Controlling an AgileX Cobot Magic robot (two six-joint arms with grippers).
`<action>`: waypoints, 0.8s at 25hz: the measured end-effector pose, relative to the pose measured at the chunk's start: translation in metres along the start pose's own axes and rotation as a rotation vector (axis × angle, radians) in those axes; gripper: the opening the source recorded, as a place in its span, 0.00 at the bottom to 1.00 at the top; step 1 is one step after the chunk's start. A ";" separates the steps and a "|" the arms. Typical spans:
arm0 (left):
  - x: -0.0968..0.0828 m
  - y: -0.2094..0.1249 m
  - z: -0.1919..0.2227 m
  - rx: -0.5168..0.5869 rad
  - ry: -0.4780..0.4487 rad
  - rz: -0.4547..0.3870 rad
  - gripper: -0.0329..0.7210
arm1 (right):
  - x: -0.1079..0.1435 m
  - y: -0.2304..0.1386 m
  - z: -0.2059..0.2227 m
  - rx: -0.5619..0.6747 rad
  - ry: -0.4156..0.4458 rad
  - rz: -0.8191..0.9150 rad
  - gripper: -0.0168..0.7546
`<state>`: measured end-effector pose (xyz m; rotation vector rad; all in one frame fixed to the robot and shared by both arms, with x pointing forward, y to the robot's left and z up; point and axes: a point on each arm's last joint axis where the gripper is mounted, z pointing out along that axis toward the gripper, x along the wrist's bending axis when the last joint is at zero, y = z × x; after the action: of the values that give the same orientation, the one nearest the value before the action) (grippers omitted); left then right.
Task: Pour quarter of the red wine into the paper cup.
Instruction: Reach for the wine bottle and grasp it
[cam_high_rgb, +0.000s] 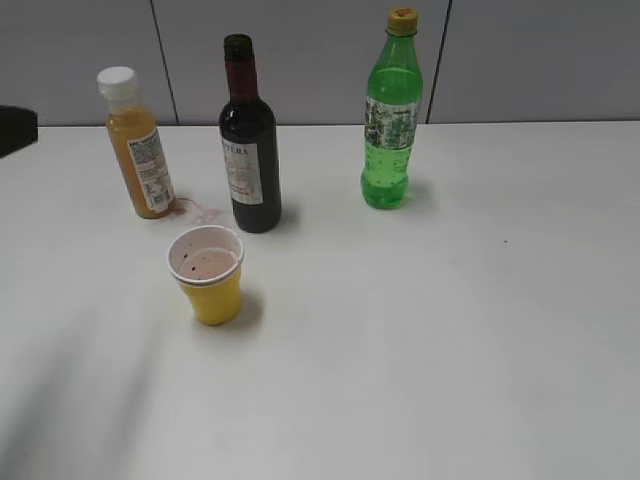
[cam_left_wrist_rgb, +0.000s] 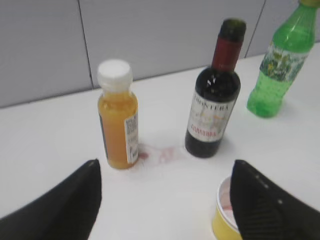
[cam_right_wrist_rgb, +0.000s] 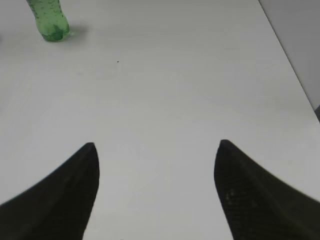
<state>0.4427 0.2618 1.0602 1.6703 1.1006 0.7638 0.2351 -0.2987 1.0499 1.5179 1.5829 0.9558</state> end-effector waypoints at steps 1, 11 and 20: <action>0.000 -0.004 0.002 0.034 -0.006 -0.008 0.83 | 0.000 0.000 0.000 0.000 0.000 0.000 0.73; 0.010 -0.016 0.007 0.168 0.165 -0.019 0.83 | 0.000 0.000 0.000 0.000 0.000 0.000 0.73; 0.014 0.005 0.013 -0.063 0.258 -0.013 0.83 | 0.000 0.000 0.000 0.000 0.000 0.000 0.73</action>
<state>0.4611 0.2688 1.0603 1.5404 1.2495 1.0161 0.2351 -0.2987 1.0499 1.5179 1.5829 0.9558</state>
